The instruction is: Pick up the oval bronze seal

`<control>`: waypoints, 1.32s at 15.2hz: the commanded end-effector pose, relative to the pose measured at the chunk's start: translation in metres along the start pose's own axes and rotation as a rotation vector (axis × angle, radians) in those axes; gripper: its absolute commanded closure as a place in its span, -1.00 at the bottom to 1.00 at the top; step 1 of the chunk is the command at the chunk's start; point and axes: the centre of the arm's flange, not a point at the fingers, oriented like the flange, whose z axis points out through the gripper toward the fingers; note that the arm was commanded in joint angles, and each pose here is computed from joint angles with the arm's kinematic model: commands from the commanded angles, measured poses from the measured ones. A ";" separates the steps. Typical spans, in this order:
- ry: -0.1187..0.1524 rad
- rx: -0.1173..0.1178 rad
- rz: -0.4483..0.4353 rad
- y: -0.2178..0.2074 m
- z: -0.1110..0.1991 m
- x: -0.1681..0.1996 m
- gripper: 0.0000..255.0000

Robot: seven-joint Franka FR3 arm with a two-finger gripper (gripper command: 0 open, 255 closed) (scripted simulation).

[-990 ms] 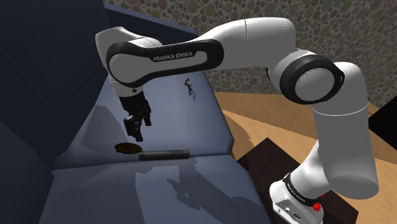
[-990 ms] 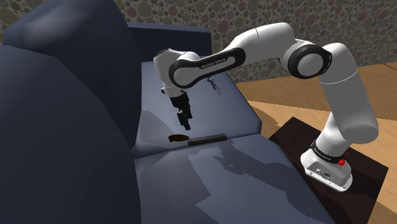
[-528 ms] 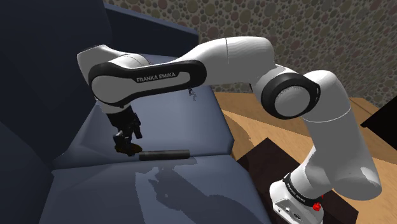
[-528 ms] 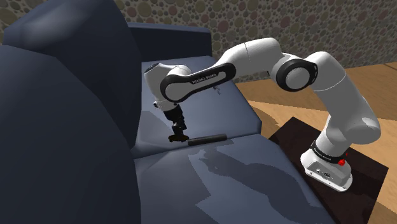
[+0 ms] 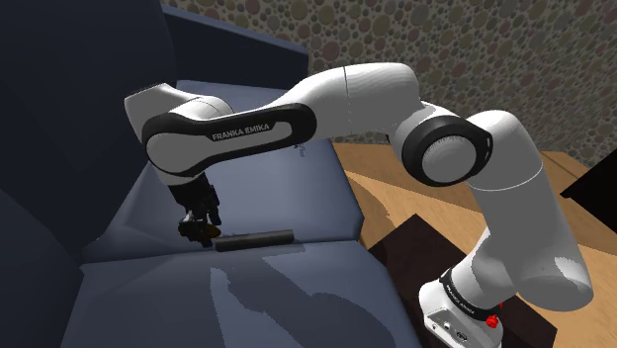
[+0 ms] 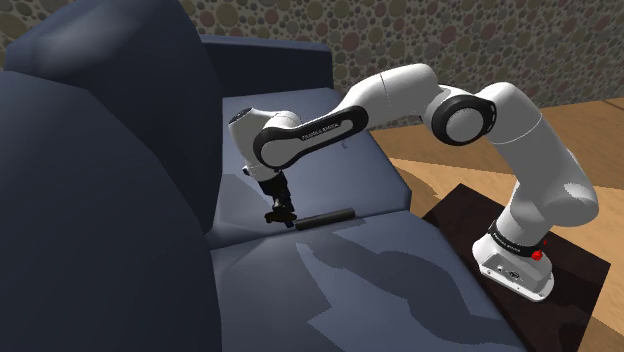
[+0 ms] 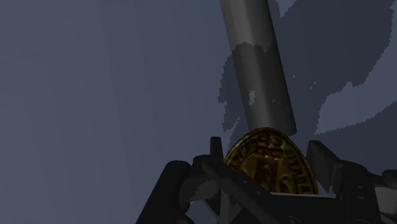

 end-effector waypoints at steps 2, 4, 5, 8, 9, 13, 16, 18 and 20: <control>0.000 0.000 0.000 0.000 0.001 0.000 1.00; 0.000 0.000 0.000 0.000 0.001 0.001 1.00; 0.000 0.000 0.000 0.000 0.001 0.001 1.00; 0.000 0.000 0.000 -0.001 -0.005 -0.002 1.00; 0.000 0.000 0.000 -0.002 -0.010 -0.003 1.00; 0.000 0.000 0.000 -0.006 -0.029 -0.010 1.00; 0.000 0.000 0.000 -0.010 -0.044 -0.015 1.00; 0.000 0.000 0.000 -0.012 -0.054 -0.018 1.00; 0.000 0.000 0.000 -0.014 -0.063 -0.022 1.00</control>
